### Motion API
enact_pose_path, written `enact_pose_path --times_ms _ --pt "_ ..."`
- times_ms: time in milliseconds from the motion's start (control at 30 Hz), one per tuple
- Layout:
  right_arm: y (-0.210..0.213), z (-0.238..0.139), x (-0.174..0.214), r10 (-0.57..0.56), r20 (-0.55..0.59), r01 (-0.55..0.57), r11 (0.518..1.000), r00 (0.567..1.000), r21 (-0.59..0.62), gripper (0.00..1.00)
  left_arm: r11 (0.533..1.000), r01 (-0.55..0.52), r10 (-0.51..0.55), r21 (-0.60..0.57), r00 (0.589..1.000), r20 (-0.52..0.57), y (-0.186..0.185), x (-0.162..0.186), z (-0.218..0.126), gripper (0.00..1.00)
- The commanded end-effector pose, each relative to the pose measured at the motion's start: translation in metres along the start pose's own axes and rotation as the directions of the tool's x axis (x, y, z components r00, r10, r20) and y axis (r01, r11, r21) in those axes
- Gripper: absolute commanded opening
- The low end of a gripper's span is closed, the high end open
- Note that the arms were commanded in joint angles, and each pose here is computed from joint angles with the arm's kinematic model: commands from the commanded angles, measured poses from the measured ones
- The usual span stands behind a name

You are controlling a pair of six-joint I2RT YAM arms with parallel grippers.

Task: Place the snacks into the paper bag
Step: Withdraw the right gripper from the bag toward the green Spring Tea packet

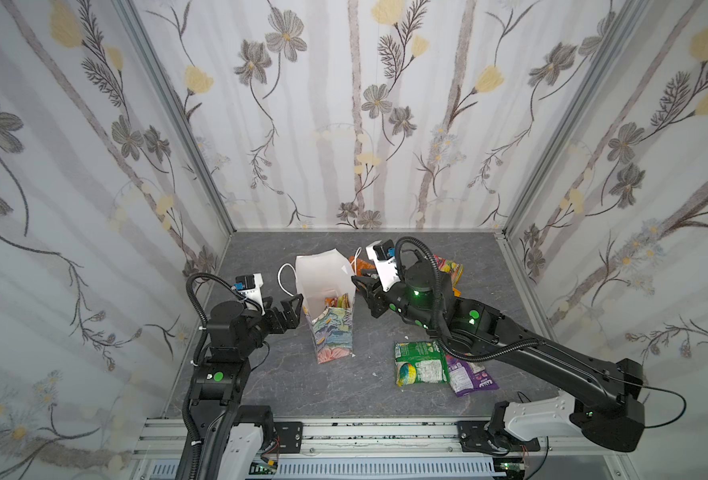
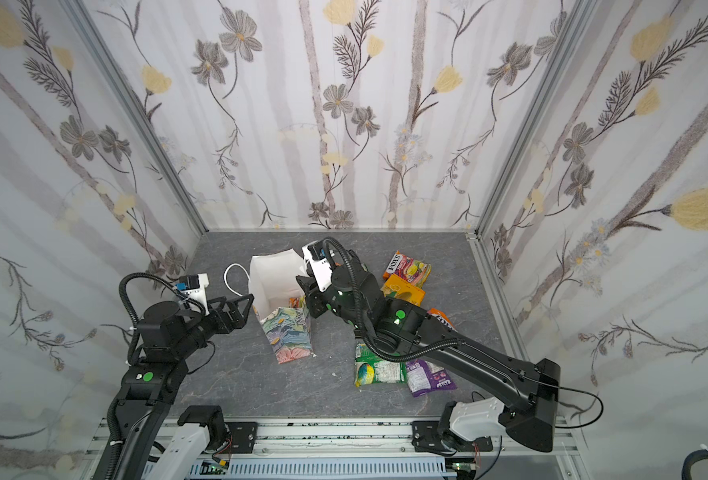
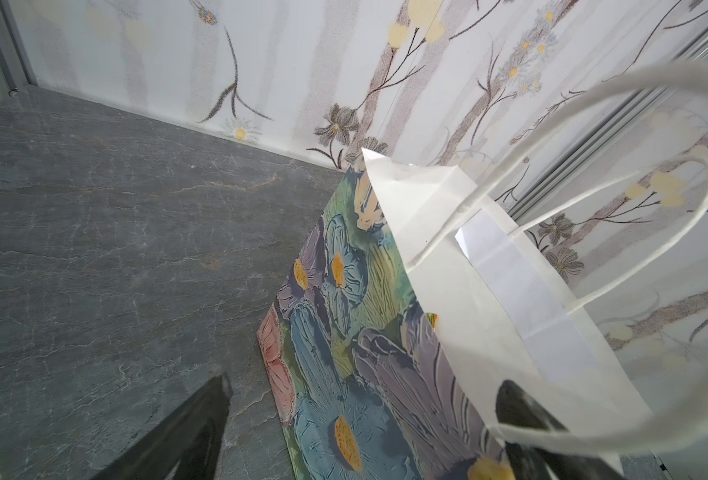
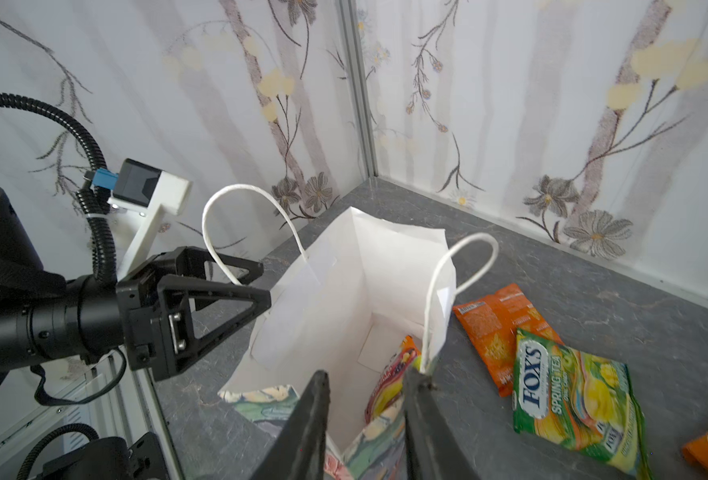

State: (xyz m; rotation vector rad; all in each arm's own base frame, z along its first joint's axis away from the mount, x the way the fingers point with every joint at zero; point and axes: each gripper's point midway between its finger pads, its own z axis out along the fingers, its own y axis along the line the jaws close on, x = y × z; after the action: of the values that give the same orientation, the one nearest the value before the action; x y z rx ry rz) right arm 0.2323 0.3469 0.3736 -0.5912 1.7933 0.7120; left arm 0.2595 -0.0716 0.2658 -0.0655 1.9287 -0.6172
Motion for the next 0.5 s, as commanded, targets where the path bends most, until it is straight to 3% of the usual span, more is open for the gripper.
enact_pose_path --times_ms 0,167,267,467 --pt "-0.026 -0.021 0.032 0.057 -0.108 -0.044 0.992 0.993 0.117 0.35 1.000 -0.018 0.018 -0.003 0.999 0.038 0.000 -0.008 0.000 1.00" --pt "-0.061 -0.056 0.059 0.094 -0.192 -0.040 0.963 0.977 0.268 0.44 1.000 -0.019 0.019 -0.003 0.999 0.036 0.000 -0.008 0.000 1.00" --pt "-0.079 -0.073 0.069 0.136 -0.185 -0.065 0.936 0.973 0.347 0.53 1.000 -0.019 0.019 -0.005 0.999 0.038 0.000 -0.009 -0.001 1.00" --pt "-0.098 -0.082 0.105 0.235 -0.227 -0.127 0.905 0.945 0.407 0.71 1.000 -0.019 0.019 -0.004 0.999 0.040 0.000 -0.009 -0.001 1.00"
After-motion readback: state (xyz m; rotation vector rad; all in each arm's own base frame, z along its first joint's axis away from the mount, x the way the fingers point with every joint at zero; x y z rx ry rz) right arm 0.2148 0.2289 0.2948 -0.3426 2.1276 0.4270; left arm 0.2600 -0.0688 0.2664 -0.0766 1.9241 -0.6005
